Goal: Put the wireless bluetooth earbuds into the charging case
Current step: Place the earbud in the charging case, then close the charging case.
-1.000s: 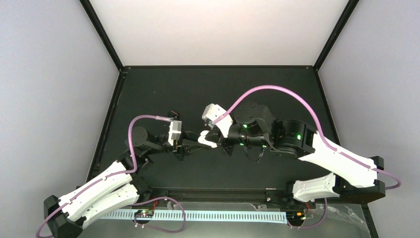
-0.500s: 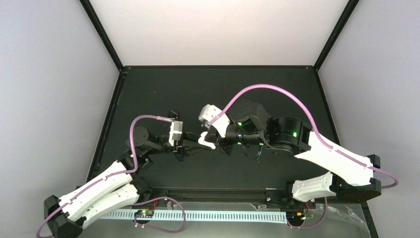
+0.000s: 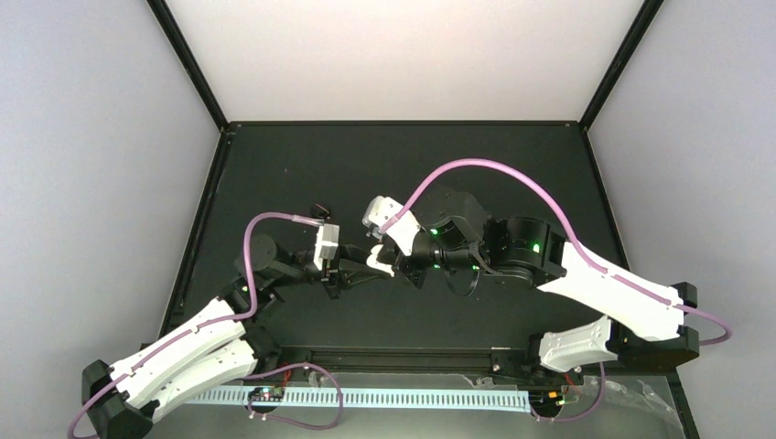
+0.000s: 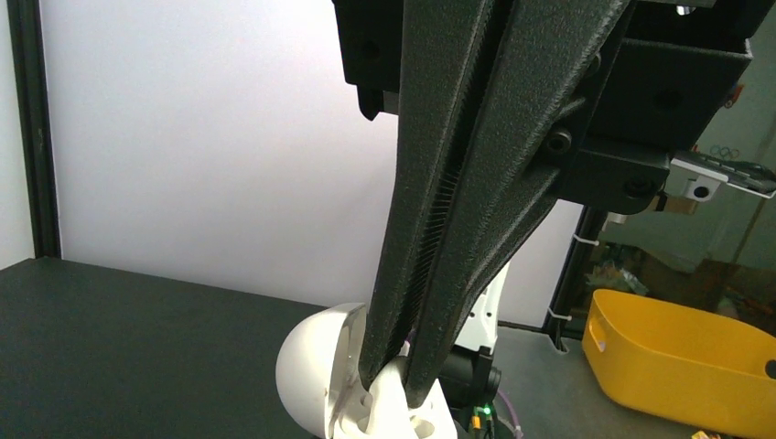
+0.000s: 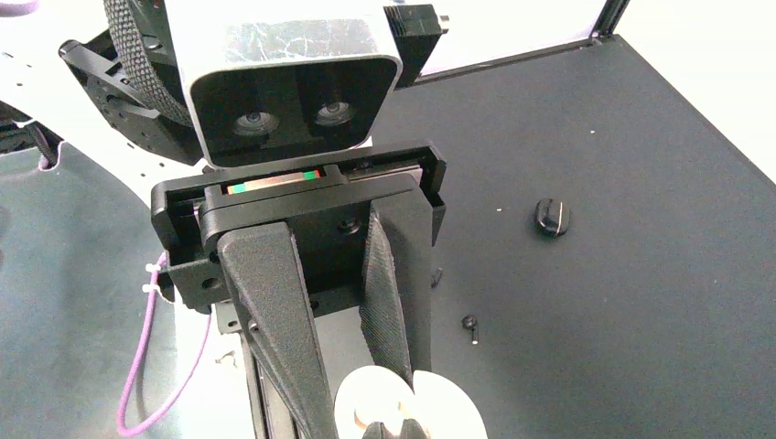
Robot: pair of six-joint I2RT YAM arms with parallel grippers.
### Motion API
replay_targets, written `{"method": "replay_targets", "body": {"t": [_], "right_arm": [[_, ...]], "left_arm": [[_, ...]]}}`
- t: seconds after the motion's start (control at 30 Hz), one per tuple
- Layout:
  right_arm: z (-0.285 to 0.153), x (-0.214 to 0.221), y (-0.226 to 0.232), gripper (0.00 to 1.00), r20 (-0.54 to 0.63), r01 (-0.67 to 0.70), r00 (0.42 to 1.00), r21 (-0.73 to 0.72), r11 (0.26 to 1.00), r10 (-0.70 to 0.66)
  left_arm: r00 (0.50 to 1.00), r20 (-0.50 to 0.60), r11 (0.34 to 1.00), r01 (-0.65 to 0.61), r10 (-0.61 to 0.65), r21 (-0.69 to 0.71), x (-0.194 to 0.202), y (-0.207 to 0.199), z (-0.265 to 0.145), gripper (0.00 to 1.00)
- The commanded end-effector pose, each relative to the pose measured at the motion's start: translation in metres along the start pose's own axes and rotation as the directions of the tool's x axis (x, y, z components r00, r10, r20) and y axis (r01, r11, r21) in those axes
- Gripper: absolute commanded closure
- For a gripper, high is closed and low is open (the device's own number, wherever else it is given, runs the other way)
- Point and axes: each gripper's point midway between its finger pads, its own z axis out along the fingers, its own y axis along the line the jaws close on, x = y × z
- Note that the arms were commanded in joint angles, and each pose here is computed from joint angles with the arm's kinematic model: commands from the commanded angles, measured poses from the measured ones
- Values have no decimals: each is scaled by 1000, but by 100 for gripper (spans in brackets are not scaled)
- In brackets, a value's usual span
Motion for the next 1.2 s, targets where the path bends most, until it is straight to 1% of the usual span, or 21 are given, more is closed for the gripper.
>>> {"method": "replay_targets", "body": {"t": [0.0, 0.07, 0.13, 0.23, 0.3, 0.33, 0.47, 0.63, 0.7, 0.83, 0.97, 1.07, 1.17], "right_arm": [[33, 39, 14, 99, -168, -1, 986, -53, 999, -7], [25, 29, 13, 99, -132, -10, 991, -46, 999, 4], [13, 17, 12, 94, -82, -17, 997, -45, 999, 13], [-6, -2, 13, 85, -9, -27, 1000, -51, 998, 27], [-16, -11, 14, 80, 20, -27, 999, -61, 998, 28], [-20, -14, 14, 75, 30, -29, 999, -62, 998, 31], [-39, -31, 15, 62, 85, -32, 996, -69, 997, 38], [-79, -57, 14, 46, 205, -33, 977, -78, 996, 48], [-92, -63, 7, 41, 254, -43, 966, -49, 998, 54], [-93, -55, -29, 39, 282, -121, 956, 126, 985, 82], [-75, -36, -55, 39, 243, -178, 963, 255, 950, 115], [-59, -23, -59, 39, 178, -162, 978, 292, 943, 113], [-45, -17, -50, 40, 126, -128, 987, 248, 960, 99]], "left_arm": [[963, 209, 981, -186, 172, 49, -69, -33, -9, 98], [966, 193, 982, -181, 170, 44, -64, -30, -9, 98], [969, 181, 984, -175, 166, 35, -58, -27, -9, 98], [975, 160, 987, -160, 154, 26, -48, -22, -8, 99], [978, 147, 987, -156, 150, 29, -43, -21, -7, 98], [979, 139, 988, -152, 146, 31, -41, -21, -7, 98], [982, 124, 989, -145, 140, 32, -36, -19, -5, 98], [984, 111, 989, -142, 138, 30, -32, -17, -5, 98], [984, 108, 989, -145, 140, 35, -30, -18, -5, 98], [980, 118, 983, -172, 163, 68, -31, -27, -8, 98], [971, 151, 976, -199, 184, 93, -37, -37, -14, 99], [966, 169, 970, -215, 195, 109, -42, -43, -16, 98], [965, 173, 968, -220, 198, 120, -45, -46, -16, 98]]}}
